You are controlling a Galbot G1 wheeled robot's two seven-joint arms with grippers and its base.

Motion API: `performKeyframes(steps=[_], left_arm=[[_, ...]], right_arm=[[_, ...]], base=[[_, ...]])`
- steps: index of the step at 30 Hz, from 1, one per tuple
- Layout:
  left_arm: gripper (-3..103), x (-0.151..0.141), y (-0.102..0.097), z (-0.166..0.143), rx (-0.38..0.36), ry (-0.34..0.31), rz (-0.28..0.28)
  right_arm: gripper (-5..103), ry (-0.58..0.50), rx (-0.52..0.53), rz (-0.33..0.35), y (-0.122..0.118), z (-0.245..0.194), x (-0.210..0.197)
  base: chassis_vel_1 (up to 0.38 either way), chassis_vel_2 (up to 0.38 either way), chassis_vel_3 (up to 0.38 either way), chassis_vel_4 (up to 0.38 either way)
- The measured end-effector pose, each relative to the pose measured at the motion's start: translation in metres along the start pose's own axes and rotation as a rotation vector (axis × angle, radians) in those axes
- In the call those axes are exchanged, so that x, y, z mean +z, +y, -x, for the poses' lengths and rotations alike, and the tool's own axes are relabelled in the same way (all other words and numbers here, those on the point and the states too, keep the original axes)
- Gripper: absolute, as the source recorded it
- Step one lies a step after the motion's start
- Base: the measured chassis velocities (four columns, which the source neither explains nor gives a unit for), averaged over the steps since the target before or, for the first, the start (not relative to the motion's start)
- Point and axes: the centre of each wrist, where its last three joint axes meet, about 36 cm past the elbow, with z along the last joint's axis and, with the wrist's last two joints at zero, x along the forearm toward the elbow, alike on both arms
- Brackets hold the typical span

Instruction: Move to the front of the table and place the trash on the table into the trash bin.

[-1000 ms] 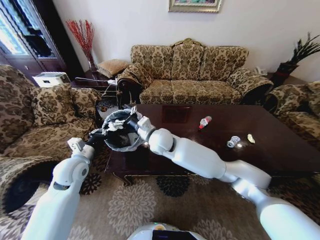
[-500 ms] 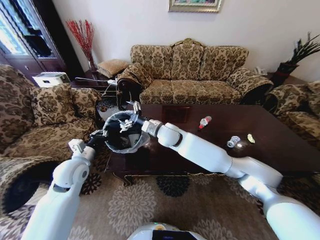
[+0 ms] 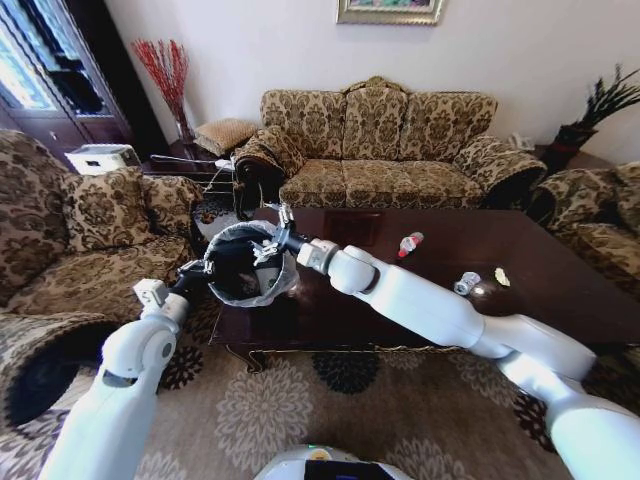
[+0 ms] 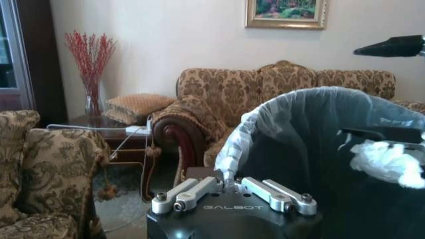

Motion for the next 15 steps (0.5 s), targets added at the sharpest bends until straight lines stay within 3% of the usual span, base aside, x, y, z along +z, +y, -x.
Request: performKeyframes(steps=[15], left_arm=[[0, 0.003, 0.000, 0.001, -0.007, 0.009, -0.007]], right_arm=[[100, -0.024, 0.019, -0.010, -0.013, -0.026, 0.005]], base=[[0.000, 0.000, 0.000, 0.000]])
